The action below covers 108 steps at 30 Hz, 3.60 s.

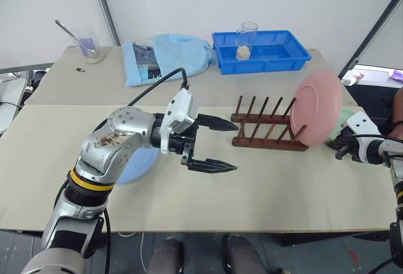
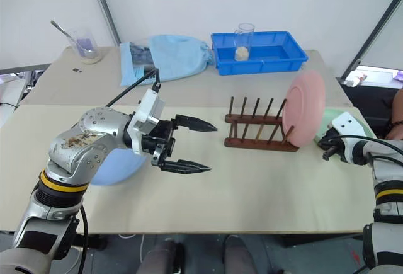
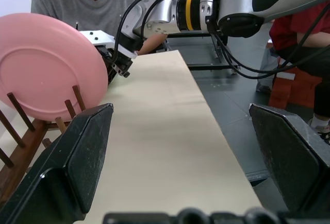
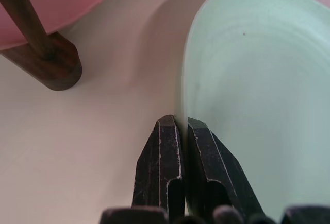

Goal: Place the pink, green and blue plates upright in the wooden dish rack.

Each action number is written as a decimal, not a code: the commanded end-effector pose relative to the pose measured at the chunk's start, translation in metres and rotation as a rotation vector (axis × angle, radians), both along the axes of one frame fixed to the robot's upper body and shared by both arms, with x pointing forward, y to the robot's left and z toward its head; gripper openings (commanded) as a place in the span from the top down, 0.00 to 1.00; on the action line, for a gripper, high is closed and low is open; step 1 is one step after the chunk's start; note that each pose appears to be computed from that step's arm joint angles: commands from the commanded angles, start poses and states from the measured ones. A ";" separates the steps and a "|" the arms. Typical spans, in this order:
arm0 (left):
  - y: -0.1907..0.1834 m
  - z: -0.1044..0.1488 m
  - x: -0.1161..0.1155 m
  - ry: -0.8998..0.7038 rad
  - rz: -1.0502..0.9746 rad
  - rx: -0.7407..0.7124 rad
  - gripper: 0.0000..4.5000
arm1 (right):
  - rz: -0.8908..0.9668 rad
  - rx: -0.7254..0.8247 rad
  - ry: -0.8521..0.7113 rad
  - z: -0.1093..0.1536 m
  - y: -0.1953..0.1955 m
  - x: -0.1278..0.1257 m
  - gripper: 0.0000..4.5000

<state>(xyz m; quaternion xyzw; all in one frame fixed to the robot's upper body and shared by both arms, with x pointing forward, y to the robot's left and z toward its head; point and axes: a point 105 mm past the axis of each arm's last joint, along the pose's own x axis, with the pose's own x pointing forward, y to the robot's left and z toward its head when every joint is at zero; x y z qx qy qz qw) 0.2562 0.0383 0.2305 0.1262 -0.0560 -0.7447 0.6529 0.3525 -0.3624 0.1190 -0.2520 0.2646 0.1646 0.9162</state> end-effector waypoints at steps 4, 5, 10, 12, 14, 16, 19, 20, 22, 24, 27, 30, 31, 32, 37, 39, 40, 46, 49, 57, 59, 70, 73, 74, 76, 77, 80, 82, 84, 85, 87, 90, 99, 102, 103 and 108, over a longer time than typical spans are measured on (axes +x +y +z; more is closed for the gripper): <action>-0.002 0.012 -0.003 -0.051 -0.020 -0.026 0.00 | -0.114 -0.025 -0.139 0.039 -0.029 -0.005 0.99; -0.003 0.012 -0.003 -0.052 -0.021 -0.027 0.00 | -0.121 -0.030 -0.163 0.045 -0.031 -0.006 0.99; -0.004 0.013 -0.002 -0.061 -0.017 -0.043 0.00 | -0.131 -0.088 -0.279 0.082 -0.037 -0.013 0.99; -0.004 0.013 -0.001 -0.063 -0.014 -0.047 0.00 | -0.140 -0.119 -0.342 0.103 -0.039 -0.017 0.99; -0.004 0.013 0.001 -0.067 -0.010 -0.049 0.00 | -0.142 -0.159 -0.399 0.123 -0.040 -0.021 0.99; -0.004 0.012 0.002 -0.072 -0.006 -0.052 0.00 | -0.140 -0.201 -0.468 0.146 -0.039 -0.024 0.99; -0.004 0.012 0.003 -0.076 -0.002 -0.053 0.00 | -0.119 -0.250 -0.571 0.182 -0.030 -0.028 0.99; -0.004 0.011 0.004 -0.077 0.000 -0.053 0.00 | -0.105 -0.259 -0.604 0.193 -0.025 -0.029 0.99; -0.003 0.012 0.005 -0.082 0.008 -0.055 0.00 | -0.061 -0.264 -0.684 0.218 -0.010 -0.030 0.99; -0.002 0.012 0.007 -0.090 0.020 -0.058 0.00 | -0.001 -0.245 -0.763 0.241 0.009 -0.030 0.99; 0.001 0.013 0.009 -0.100 0.040 -0.061 0.00 | 0.128 -0.147 -0.871 0.270 0.049 -0.033 0.99; 0.003 0.011 0.011 -0.105 0.066 -0.057 0.00 | 0.264 0.003 -0.933 0.287 0.090 -0.038 0.99; 0.004 0.011 0.012 -0.104 0.076 -0.057 0.00 | 0.305 0.056 -0.941 0.291 0.102 -0.041 0.99; 0.006 0.011 0.013 -0.105 0.093 -0.060 0.00 | 0.361 0.129 -0.935 0.292 0.117 -0.045 0.99; 0.017 0.008 0.020 -0.117 0.159 -0.042 0.00 | 0.522 0.474 -0.822 0.283 0.165 -0.061 0.99; 0.022 0.005 0.022 -0.125 0.181 -0.025 0.00 | 0.533 0.590 -0.780 0.278 0.173 -0.065 0.99; 0.025 0.003 0.022 -0.124 0.191 -0.019 0.00 | 0.537 0.658 -0.738 0.270 0.177 -0.066 0.99; 0.031 -0.001 0.020 -0.120 0.218 -0.009 0.00 | 0.487 0.959 -0.546 0.230 0.186 -0.070 0.99; 0.031 -0.001 0.020 -0.117 0.214 -0.008 0.00 | 0.459 1.073 -0.455 0.215 0.188 -0.070 0.99; 0.028 0.002 0.018 -0.119 0.191 -0.010 0.00 | 0.322 1.167 -0.357 0.189 0.179 -0.063 0.99; 0.027 0.002 0.018 -0.117 0.188 -0.013 0.00 | 0.291 1.167 -0.349 0.184 0.176 -0.061 0.99; 0.023 0.009 0.016 -0.101 0.173 -0.047 0.00 | 0.161 1.194 -0.285 0.166 0.165 -0.046 0.99; 0.023 0.010 0.016 -0.101 0.175 -0.050 0.00 | 0.145 1.187 -0.262 0.164 0.163 -0.042 0.99; 0.023 0.010 0.016 -0.101 0.176 -0.050 0.00 | 0.140 1.179 -0.254 0.163 0.163 -0.040 0.99; 0.023 0.010 0.016 -0.103 0.177 -0.051 0.00 | 0.137 1.169 -0.237 0.162 0.163 -0.037 0.99; 0.023 0.010 0.016 -0.103 0.178 -0.052 0.00 | 0.133 1.165 -0.231 0.161 0.163 -0.036 0.99; 0.022 0.010 0.016 -0.105 0.179 -0.055 0.00 | 0.101 1.150 -0.213 0.158 0.160 -0.029 0.99; 0.021 0.010 0.016 -0.105 0.178 -0.056 0.00 | 0.071 1.141 -0.201 0.157 0.157 -0.023 0.99; 0.021 0.010 0.016 -0.106 0.178 -0.057 0.00 | 0.044 1.133 -0.195 0.155 0.154 -0.019 0.99; 0.021 0.010 0.016 -0.106 0.179 -0.056 0.00 | 0.035 1.127 -0.193 0.155 0.153 -0.017 0.99; 0.021 0.009 0.016 -0.106 0.180 -0.055 0.00 | 0.026 1.098 -0.196 0.153 0.152 -0.016 0.82; 0.021 0.008 0.016 -0.105 0.181 -0.054 0.00 | 0.017 1.079 -0.214 0.155 0.150 -0.014 0.59; 0.022 0.008 0.026 -0.103 0.252 -0.072 0.00 | 0.106 0.843 -0.375 0.187 0.147 -0.017 0.01; 0.023 0.012 0.028 -0.105 0.288 -0.094 0.00 | 0.179 0.680 -0.469 0.206 0.142 -0.020 0.01; 0.023 0.013 0.028 -0.107 0.300 -0.103 0.00 | 0.203 0.628 -0.490 0.208 0.142 -0.020 0.01; 0.057 0.021 0.044 -0.145 0.644 -0.224 0.00 | 0.518 0.289 -0.508 0.207 0.164 -0.035 0.01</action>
